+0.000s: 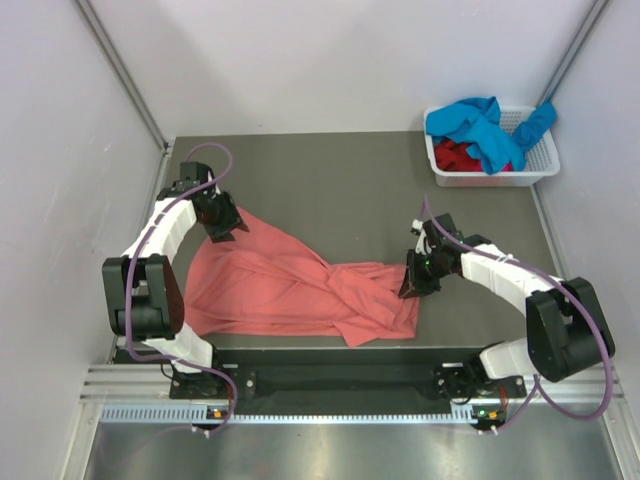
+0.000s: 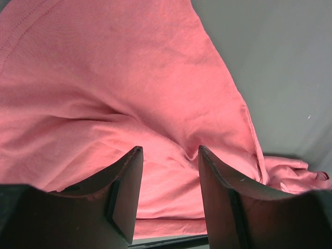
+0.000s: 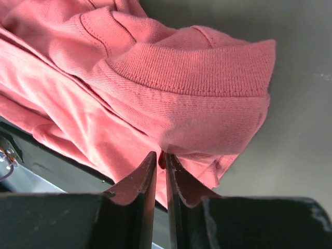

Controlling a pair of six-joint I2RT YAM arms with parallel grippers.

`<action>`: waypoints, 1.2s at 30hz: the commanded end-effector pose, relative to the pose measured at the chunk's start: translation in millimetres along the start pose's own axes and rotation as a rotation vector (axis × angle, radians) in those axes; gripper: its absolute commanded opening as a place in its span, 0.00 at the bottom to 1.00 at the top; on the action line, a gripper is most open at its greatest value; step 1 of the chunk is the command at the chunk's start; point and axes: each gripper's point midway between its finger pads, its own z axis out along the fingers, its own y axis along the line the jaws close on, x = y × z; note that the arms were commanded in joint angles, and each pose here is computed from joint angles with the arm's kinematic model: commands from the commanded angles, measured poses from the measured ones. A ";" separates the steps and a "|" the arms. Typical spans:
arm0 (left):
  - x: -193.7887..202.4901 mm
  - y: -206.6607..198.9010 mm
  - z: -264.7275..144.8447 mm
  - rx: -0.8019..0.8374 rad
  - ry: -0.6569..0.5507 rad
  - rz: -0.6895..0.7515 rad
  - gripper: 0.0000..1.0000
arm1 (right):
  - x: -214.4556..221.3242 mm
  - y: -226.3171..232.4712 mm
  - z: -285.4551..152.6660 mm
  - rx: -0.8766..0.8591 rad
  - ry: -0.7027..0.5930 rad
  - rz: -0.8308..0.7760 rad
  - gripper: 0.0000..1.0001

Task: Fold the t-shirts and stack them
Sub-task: Flatten the tshirt out

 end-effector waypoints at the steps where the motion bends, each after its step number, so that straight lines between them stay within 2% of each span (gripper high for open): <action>1: -11.5 -9.3 -4.7 0.034 -0.033 0.010 0.52 | -1.9 1.5 -0.7 -0.017 0.003 0.000 0.14; 10: -12.2 -10.2 -4.5 0.036 -0.037 0.014 0.52 | 6.4 -2.2 4.0 -0.012 0.021 0.003 0.17; 14: -14.6 -11.0 -3.5 0.039 -0.040 0.009 0.52 | 6.9 -0.8 4.1 -0.017 0.024 0.000 0.12; 17: -17.7 -12.1 -1.5 0.041 -0.046 0.003 0.52 | 8.6 0.3 3.0 -0.021 0.033 -0.002 0.01; 20: -26.5 -13.2 3.5 0.033 -0.060 0.009 0.54 | 6.2 1.4 -4.0 -0.008 0.027 -0.014 0.00; 23: -43.8 -9.6 9.8 -0.004 -0.110 0.011 0.54 | -8.2 10.0 -16.7 -0.013 -0.018 -0.054 0.00; 26: -61.7 3.7 34.7 -0.085 -0.134 -0.003 0.53 | -17.5 17.9 -28.4 -0.017 -0.042 -0.083 0.00; 29: -88.5 6.7 47.6 -0.135 -0.202 0.023 0.52 | -23.3 20.6 -37.3 -0.008 -0.064 -0.093 0.00; 32: -105.0 14.2 76.1 -0.192 -0.215 0.070 0.49 | -22.0 22.1 -42.9 -0.005 -0.062 -0.091 0.00; 36: -124.1 9.0 92.7 -0.214 -0.237 0.143 0.48 | -15.1 20.5 -46.1 -0.002 -0.057 -0.076 0.00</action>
